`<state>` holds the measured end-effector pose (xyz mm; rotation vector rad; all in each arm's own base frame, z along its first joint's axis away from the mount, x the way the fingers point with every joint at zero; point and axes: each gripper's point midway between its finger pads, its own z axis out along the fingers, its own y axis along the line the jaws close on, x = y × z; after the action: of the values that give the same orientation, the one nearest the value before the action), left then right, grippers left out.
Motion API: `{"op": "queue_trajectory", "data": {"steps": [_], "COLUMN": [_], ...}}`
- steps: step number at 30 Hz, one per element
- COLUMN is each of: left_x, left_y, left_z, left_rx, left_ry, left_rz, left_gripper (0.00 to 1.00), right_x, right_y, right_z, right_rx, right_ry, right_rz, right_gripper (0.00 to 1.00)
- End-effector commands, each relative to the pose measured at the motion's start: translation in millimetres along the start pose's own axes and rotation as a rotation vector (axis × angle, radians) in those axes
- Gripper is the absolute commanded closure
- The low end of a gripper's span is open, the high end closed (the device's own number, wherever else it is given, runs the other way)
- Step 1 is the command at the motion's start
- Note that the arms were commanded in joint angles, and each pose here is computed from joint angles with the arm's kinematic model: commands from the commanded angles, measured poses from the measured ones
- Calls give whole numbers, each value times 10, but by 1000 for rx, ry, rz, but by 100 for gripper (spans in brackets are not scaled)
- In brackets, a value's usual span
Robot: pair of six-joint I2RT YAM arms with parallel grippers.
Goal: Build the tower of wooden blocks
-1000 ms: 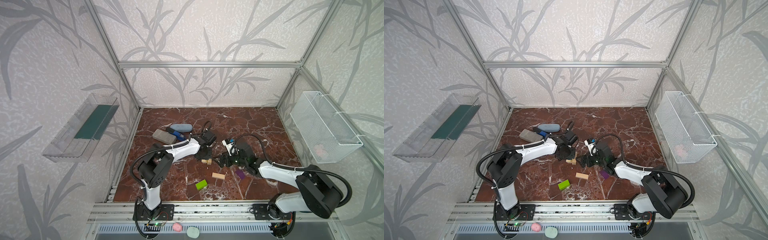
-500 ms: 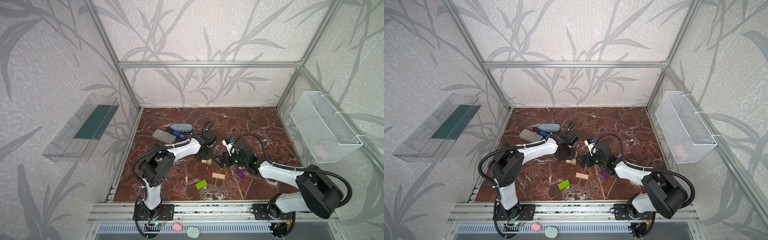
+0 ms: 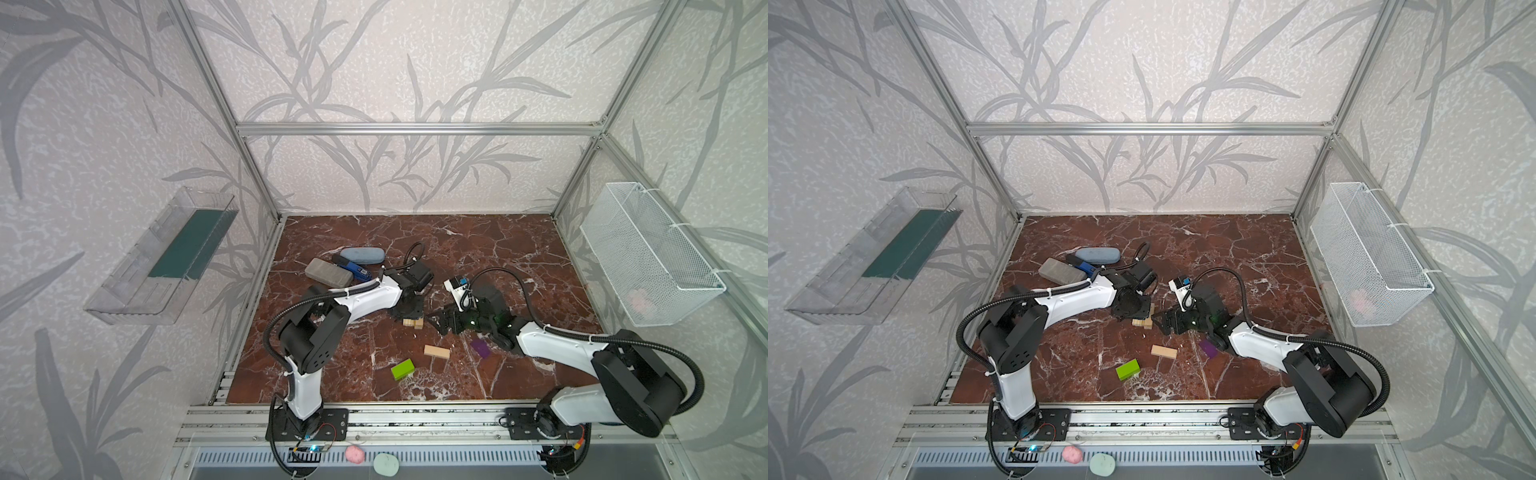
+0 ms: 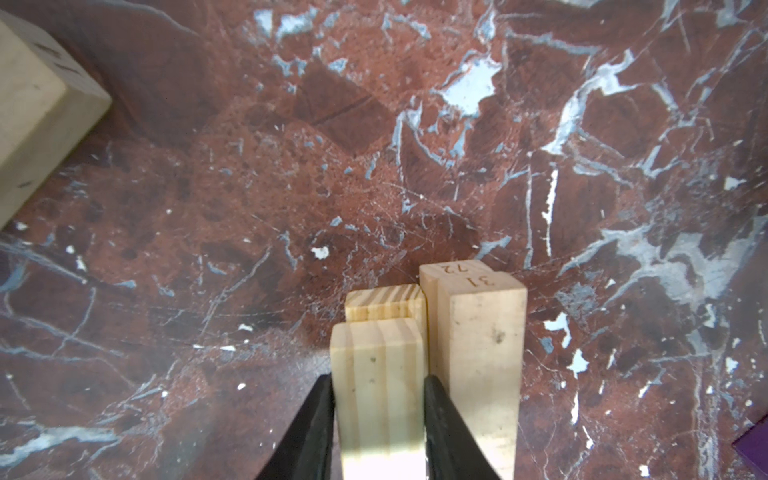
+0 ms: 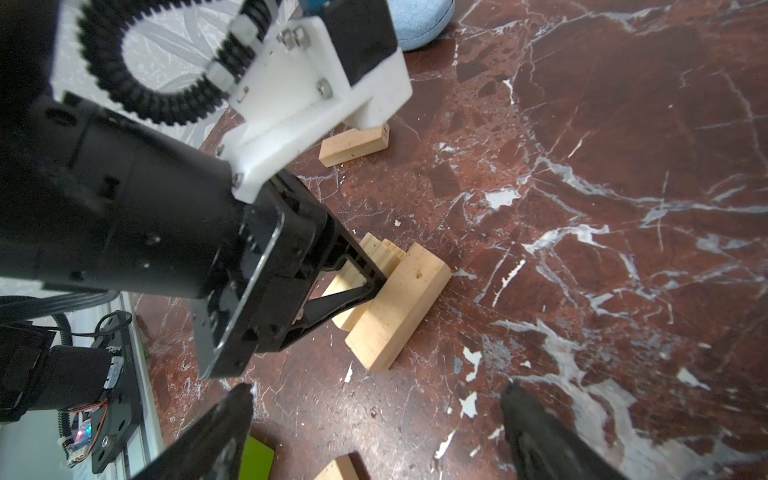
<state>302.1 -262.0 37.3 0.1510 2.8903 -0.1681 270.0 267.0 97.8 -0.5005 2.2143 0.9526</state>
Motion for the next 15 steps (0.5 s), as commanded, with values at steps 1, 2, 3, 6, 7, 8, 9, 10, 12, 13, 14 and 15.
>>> {"op": "queue_trajectory", "data": {"steps": [1, 2, 3, 6, 7, 8, 9, 10, 12, 13, 14, 15], "left_x": [-65, -73, -76, -86, -89, -86, -81, -71, -35, -10, 15, 34], "left_y": [-2, 3, 9, 6, -4, -11, -14, 14, 126, 221, 311, 387], "left_z": [-144, -177, -200, -291, -317, -346, -365, -385, -403, -403, -387, -363], "left_rx": [-1, 5, 7, 38, 58, 78, 94, 96, 76, 51, 31, 19], "left_ry": [-27, -35, -39, -57, -66, -74, -77, -80, -84, -84, -78, -67], "left_rz": [-7, -10, -12, -30, -39, -46, -55, -65, -94, -123, -148, -170], "left_gripper": [65, 65, 65, 65, 65, 65, 64, 65, 65, 66, 67, 68], "right_x": [-50, -50, -49, -41, -35, -39, -36, -31, -20, -13, -4, 4], "right_y": [0, 1, 4, 14, 15, 26, 22, 24, 12, -5, -19, -24], "right_z": [-44, -41, -39, -25, -18, -16, -12, -8, -10, -6, -3, 7], "right_rx": [3, 1, -1, -10, -13, -17, -18, -19, -12, -5, 2, 6], "right_ry": [-26, -26, -26, -20, -17, -17, -16, -15, -11, -7, -3, 3], "right_rz": [-11, -11, -10, -6, -3, -3, -1, 0, 1, 3, 4, 6], "right_gripper": [8, 8, 8, 7, 8, 8, 8, 7, 8, 8, 8, 8]}}
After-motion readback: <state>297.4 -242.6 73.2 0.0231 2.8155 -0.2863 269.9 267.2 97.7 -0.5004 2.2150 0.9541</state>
